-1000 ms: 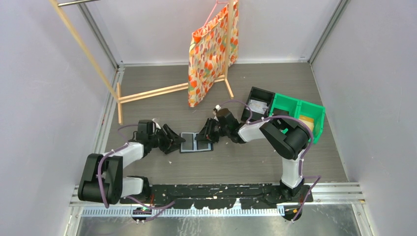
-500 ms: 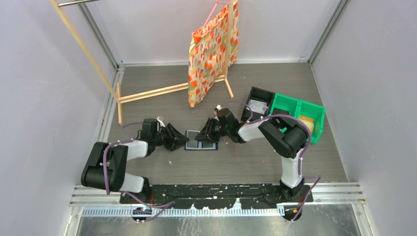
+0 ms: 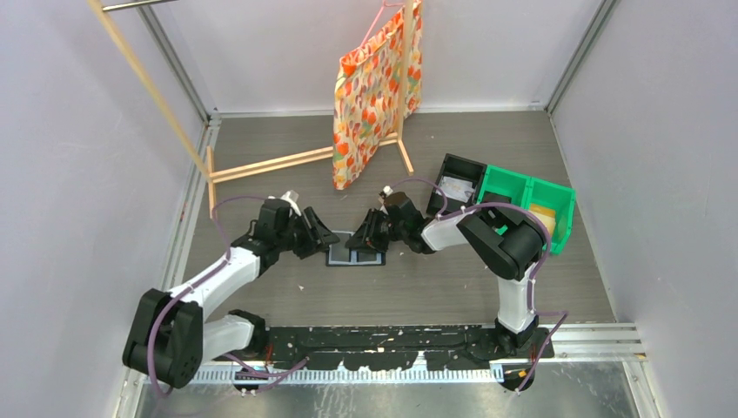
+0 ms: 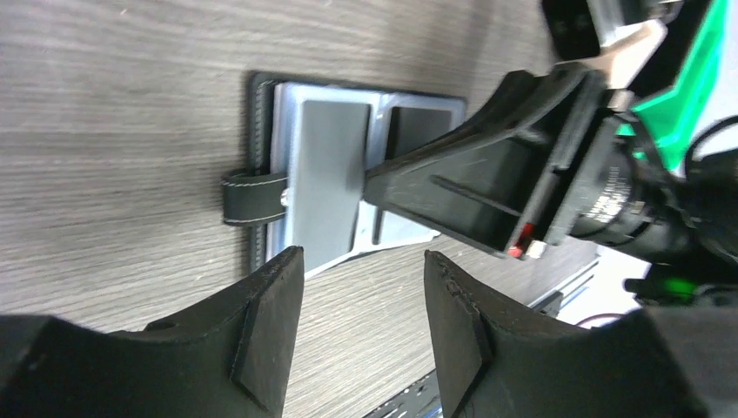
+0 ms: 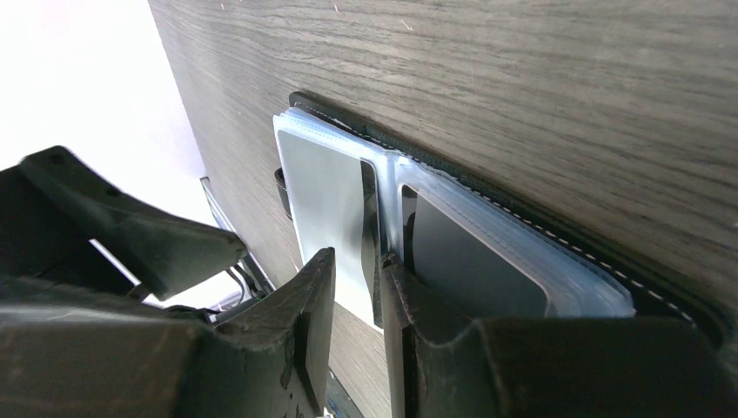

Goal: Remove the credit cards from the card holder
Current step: Remove the credit card from the card holder.

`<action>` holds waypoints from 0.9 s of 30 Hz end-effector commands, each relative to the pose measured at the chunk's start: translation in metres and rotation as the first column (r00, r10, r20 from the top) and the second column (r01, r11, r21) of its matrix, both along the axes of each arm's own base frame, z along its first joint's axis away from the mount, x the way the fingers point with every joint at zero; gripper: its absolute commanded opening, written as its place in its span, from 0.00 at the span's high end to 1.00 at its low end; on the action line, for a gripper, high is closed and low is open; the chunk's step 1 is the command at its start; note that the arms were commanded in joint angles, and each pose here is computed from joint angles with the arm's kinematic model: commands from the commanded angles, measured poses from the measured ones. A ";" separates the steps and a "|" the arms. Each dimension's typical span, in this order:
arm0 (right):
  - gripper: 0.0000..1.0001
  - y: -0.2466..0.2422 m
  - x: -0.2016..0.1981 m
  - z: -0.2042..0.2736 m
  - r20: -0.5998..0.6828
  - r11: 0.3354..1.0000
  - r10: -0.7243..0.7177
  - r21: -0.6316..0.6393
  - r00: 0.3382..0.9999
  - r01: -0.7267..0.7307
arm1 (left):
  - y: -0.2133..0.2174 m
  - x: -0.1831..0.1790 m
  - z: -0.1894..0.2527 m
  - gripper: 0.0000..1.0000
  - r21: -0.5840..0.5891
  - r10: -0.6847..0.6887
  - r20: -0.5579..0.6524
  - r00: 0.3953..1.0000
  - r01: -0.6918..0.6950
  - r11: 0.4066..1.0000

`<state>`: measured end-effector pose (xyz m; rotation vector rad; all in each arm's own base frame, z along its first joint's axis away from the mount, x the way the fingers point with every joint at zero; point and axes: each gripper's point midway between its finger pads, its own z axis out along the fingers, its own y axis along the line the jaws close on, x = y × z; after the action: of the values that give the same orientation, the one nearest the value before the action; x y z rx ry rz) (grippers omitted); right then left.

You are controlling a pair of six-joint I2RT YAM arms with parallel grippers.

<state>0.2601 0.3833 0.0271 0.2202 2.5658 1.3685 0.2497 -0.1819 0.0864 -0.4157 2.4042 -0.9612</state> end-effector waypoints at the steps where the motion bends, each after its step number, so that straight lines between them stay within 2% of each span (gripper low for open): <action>1: 0.69 -0.010 -0.007 -0.022 -0.027 0.998 -0.014 -0.068 1.000 0.012 | 0.004 -0.005 -0.015 0.45 0.064 -0.017 -0.049 0.999 0.020 0.998; 10: 0.68 -0.011 -0.008 -0.020 -0.025 0.997 -0.012 -0.070 1.000 0.010 | -0.005 0.002 -0.028 0.46 0.057 -0.050 -0.072 0.996 0.054 0.997; 20: 0.68 -0.013 -0.008 -0.022 -0.027 0.997 -0.015 -0.074 1.000 0.013 | -0.017 0.006 -0.027 0.59 0.008 -0.084 -0.064 0.994 0.085 0.996; 27: 0.68 -0.013 -0.009 -0.023 -0.030 0.997 -0.013 -0.075 0.999 0.011 | -0.020 0.004 -0.025 0.60 0.034 -0.103 -0.049 0.993 0.105 0.994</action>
<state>0.2605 0.3822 0.0268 0.2211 2.5611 1.3700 0.2343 -0.1805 0.0309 -0.4312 2.6153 -0.8604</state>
